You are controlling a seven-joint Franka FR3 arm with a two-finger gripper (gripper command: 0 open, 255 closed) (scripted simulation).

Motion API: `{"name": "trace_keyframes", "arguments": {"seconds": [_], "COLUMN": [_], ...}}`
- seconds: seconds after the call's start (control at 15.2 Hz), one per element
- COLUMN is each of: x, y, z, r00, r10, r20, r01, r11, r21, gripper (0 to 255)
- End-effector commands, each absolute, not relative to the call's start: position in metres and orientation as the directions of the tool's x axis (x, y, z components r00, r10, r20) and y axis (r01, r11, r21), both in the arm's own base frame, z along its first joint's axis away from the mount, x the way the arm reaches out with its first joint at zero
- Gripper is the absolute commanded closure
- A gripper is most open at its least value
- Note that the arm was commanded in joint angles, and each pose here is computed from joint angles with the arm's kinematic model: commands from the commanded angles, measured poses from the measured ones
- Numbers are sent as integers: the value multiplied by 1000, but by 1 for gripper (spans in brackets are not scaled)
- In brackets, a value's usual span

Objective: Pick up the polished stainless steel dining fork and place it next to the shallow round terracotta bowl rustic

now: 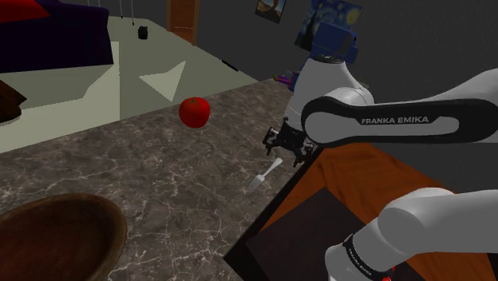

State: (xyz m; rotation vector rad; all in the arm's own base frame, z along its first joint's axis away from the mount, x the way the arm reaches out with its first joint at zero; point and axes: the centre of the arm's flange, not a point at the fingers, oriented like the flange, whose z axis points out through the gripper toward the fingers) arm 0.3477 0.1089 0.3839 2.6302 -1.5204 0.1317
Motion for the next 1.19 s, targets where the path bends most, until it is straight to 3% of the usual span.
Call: {"name": "trace_keyframes", "arguments": {"seconds": [0.0,0.13,0.59,1.12], "x": [360,368,369,369], "y": [114,116,111,111], "z": [361,349,310,310], "r00": [362,290,290,290], "r10": [-922,-946,-946,-946], "r20": [139,145,145,145], "r01": [-932,-956,-956,-956], "r11": [-362,-292,-292,-292], "r21": [22,12,12,12], "gripper": [0,0,0,0]}}
